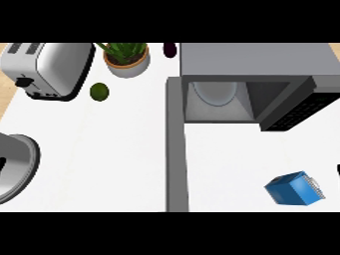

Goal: Pick up the milk, place it into the microwave and close the microwave

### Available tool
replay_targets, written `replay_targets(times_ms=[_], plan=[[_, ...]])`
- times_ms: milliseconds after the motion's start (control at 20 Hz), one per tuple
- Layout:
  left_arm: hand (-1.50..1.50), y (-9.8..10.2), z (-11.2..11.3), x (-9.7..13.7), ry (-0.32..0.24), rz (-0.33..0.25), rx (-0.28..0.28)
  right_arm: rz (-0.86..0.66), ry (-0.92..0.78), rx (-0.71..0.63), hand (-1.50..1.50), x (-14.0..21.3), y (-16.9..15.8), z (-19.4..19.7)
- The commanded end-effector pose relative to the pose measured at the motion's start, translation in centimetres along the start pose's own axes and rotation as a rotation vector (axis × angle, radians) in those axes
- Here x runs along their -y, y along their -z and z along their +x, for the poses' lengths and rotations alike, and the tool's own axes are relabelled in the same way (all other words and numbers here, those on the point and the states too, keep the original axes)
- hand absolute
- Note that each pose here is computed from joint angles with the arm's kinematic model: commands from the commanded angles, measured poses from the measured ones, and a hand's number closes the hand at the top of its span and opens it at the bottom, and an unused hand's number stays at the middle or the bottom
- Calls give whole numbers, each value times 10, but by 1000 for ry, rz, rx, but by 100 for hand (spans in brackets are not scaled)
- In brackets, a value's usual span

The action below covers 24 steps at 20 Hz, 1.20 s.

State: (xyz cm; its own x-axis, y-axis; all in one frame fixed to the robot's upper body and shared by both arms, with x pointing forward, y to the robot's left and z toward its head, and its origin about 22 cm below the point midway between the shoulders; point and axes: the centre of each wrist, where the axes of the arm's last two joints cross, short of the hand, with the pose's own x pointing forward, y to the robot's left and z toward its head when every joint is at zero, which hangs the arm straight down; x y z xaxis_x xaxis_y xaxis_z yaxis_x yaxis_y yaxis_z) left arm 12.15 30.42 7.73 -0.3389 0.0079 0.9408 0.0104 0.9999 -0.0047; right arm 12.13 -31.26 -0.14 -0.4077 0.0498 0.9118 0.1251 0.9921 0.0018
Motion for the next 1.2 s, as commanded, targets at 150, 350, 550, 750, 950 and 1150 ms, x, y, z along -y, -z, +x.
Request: replay_targets(times_ms=[150, 350, 550, 750, 950, 1150], plan=[[-150, 4, 9, 12, 16, -13, 3, -28, -47, -33, -150, 31, -12, -39], [-150, -3, 1, 5, -7, -11, -6, 4, -73, -81, -150, 41, -13, -47], [-150, -9, 8, 5, 12, 3, 4, 32, -72, -84, -150, 66, -5, -61], [-150, -4, 18, 4, 2, 18, 10, 17, -51, -109, -150, 61, -14, -86], [-150, -30, 5, 8, -18, -3, 7, 42, -89, -129, -150, 49, -11, -106], [-150, -1, 10, 22, -12, 2, 13, 42, -120, -145, -150, 68, -24, -113]])
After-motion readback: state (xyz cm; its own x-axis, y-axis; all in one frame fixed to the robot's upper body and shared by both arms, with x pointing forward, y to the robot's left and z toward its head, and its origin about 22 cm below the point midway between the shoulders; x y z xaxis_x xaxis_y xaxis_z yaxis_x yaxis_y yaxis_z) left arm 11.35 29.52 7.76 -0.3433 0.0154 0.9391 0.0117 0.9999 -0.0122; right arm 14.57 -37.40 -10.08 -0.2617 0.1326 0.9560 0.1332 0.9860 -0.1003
